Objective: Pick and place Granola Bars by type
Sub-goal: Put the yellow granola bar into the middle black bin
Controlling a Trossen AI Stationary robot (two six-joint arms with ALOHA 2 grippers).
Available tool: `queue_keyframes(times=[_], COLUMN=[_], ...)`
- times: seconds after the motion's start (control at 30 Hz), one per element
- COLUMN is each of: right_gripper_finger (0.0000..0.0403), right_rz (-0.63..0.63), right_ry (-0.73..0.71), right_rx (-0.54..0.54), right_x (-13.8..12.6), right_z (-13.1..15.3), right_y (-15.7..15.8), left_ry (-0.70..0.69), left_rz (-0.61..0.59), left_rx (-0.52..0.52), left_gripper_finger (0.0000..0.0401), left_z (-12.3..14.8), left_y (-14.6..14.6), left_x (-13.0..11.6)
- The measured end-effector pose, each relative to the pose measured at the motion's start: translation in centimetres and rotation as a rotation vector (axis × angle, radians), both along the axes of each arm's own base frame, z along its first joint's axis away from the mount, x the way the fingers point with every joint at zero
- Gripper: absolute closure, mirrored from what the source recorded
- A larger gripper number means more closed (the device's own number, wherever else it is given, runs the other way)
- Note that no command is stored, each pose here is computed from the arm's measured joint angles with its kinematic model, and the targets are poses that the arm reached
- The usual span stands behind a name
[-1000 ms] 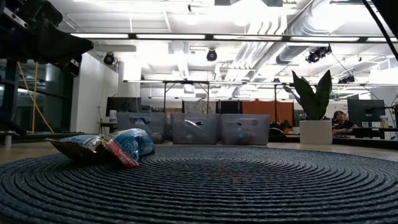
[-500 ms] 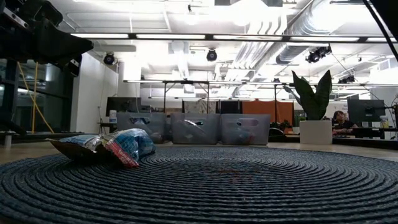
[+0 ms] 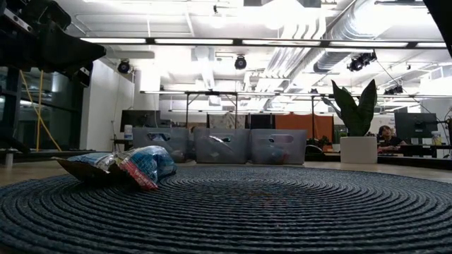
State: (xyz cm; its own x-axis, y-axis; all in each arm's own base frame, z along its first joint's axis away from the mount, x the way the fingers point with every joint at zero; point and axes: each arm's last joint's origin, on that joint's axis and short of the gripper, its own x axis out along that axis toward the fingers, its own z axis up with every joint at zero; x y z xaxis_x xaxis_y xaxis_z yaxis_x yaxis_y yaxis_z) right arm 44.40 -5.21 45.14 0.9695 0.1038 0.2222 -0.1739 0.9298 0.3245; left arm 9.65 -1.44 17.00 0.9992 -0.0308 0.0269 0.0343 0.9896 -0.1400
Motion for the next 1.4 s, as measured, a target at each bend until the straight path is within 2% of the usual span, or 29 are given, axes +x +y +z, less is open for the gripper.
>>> queue_keyframes(times=[0.2,0.63,0.73,0.97,1.13,1.27,1.4], right_gripper_finger=[0.0338,0.0338,0.0338,0.0338,0.0338,0.0338,0.0338], right_rz=[-0.121,-0.635,-0.715,-0.799,-0.812,-0.774,-0.679], right_ry=[0.037,0.345,0.404,0.603,0.811,0.975,1.067], right_rx=[0.004,-0.007,0.002,0.122,0.198,0.238,0.276], right_x=[-0.6,-2.5,-2.8,-2.1,-1.9,-2.0,-1.6], right_z=[-0.3,-3.2,-4.2,-9.1,-13.5,-16.4,-18.6], right_y=[-3.9,-11.1,-12.5,-15.7,-17.3,-17.8,-17.7], left_ry=[0.000,0.000,0.000,0.000,0.000,0.000,0.000], left_rz=[0.000,0.000,0.000,0.000,0.000,0.000,0.000], left_rx=[0.000,0.000,0.000,0.000,0.000,0.000,0.000], left_gripper_finger=[0.0400,0.0400,0.0400,0.0400,0.0400,0.0400,0.0400], left_z=[0.0,0.0,0.0,0.0,0.0,0.0,0.0], left_y=[0.0,0.0,0.0,0.0,0.0,0.0,0.0], left_x=[0.0,0.0,0.0,0.0,0.0,0.0,0.0])
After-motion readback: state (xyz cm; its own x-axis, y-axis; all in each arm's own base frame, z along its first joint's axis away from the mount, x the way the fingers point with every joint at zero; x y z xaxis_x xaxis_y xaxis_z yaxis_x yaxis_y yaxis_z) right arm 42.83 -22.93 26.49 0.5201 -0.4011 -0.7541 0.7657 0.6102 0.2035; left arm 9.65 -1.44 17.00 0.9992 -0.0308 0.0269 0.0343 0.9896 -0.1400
